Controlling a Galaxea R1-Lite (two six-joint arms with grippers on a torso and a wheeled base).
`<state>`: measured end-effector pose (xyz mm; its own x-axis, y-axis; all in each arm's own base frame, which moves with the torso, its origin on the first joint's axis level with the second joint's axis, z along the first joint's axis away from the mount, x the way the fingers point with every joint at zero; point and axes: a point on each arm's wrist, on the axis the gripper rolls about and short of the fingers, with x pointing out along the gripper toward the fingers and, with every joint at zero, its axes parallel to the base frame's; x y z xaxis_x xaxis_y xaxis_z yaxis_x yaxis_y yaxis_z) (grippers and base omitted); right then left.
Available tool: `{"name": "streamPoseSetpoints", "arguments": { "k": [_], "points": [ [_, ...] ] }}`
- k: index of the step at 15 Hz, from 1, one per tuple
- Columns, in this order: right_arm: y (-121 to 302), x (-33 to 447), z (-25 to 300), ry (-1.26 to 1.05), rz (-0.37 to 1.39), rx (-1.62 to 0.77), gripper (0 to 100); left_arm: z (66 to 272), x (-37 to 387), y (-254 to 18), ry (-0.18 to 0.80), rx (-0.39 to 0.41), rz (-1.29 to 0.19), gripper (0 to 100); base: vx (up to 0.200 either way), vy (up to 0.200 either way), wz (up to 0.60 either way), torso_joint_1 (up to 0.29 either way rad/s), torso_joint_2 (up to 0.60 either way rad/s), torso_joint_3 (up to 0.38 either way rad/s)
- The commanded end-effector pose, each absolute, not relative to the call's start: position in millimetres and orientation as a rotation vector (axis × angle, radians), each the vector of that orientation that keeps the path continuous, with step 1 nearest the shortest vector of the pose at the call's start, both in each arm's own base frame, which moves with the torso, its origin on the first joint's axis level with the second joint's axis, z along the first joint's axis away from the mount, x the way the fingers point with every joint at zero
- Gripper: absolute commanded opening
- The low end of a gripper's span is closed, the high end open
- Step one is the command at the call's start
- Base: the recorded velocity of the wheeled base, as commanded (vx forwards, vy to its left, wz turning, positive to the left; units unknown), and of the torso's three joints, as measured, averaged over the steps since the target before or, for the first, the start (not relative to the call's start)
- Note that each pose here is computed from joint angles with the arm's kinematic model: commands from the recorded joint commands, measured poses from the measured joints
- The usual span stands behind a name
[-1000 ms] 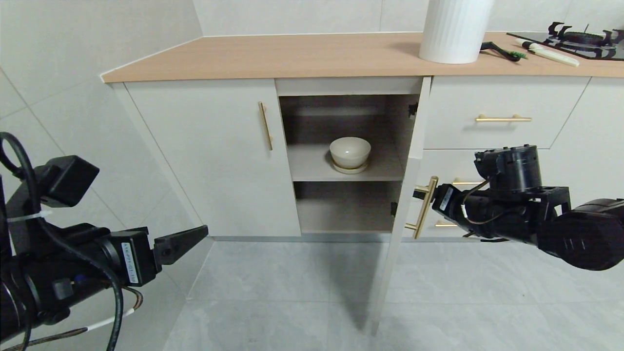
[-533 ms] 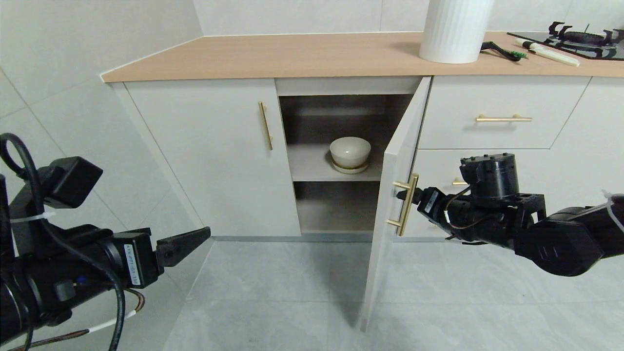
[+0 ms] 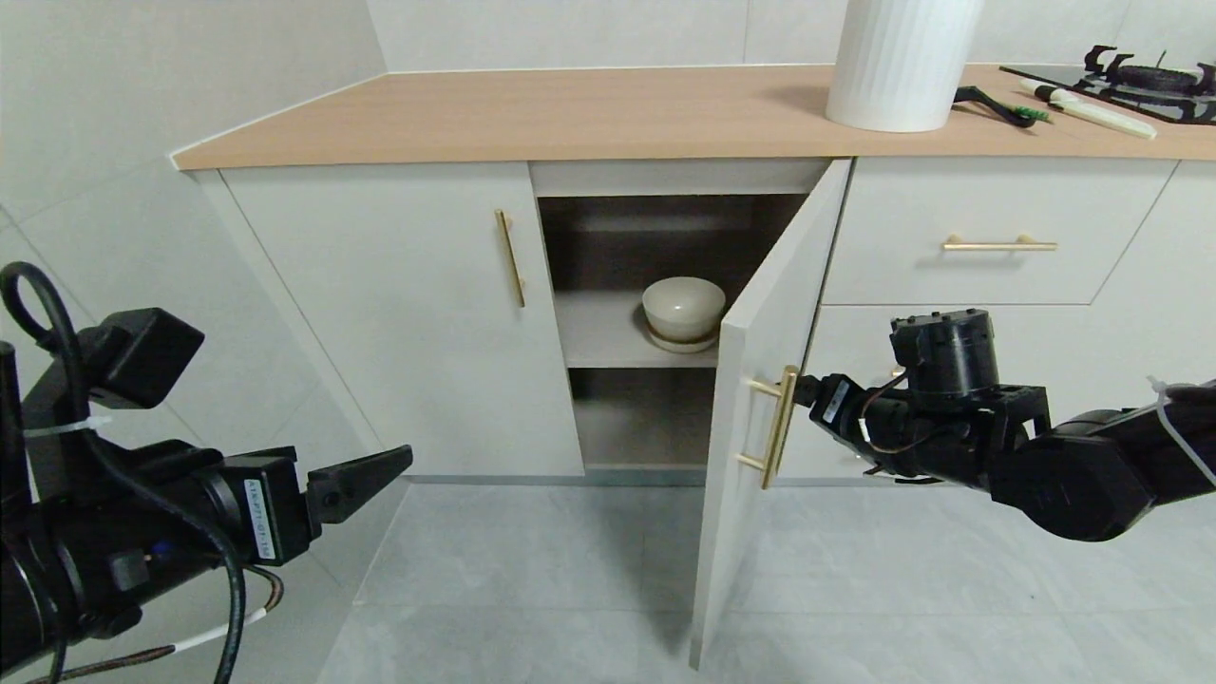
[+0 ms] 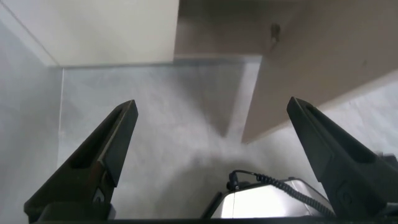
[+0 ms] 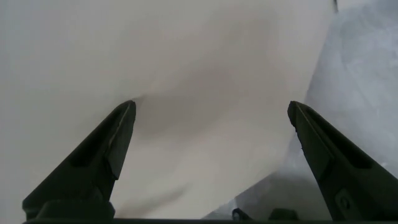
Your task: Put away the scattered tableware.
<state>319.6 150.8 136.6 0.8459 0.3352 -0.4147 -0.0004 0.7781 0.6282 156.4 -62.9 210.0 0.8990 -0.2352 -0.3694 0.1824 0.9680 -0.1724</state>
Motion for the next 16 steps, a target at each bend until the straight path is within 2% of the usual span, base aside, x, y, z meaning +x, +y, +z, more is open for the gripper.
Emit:
{"name": "streamPoseSetpoints", "arguments": {
  "k": [1, 10, 16],
  "points": [
    [153.7, 317.9, 136.7, 0.544, 0.202, 0.659, 100, 210.0, 156.8, -63.1, 0.398, -0.135, -0.216, 100, 0.200, 0.000, 0.00, 0.007, 0.00, -0.002],
    [158.5, 316.5, 138.2, 0.548, 0.209, 0.692, 100, 210.0, 156.8, -63.0, 0.398, -0.135, -0.214, 100, 0.200, 0.000, 0.00, 0.001, 0.00, 0.000],
    [160.1, 321.7, 140.4, 0.492, 0.215, 0.736, 100, 208.8, 156.3, -62.7, 0.399, -0.134, -0.211, 100, 0.000, 0.000, 0.00, 0.000, 0.00, 0.000]
  ]
}}
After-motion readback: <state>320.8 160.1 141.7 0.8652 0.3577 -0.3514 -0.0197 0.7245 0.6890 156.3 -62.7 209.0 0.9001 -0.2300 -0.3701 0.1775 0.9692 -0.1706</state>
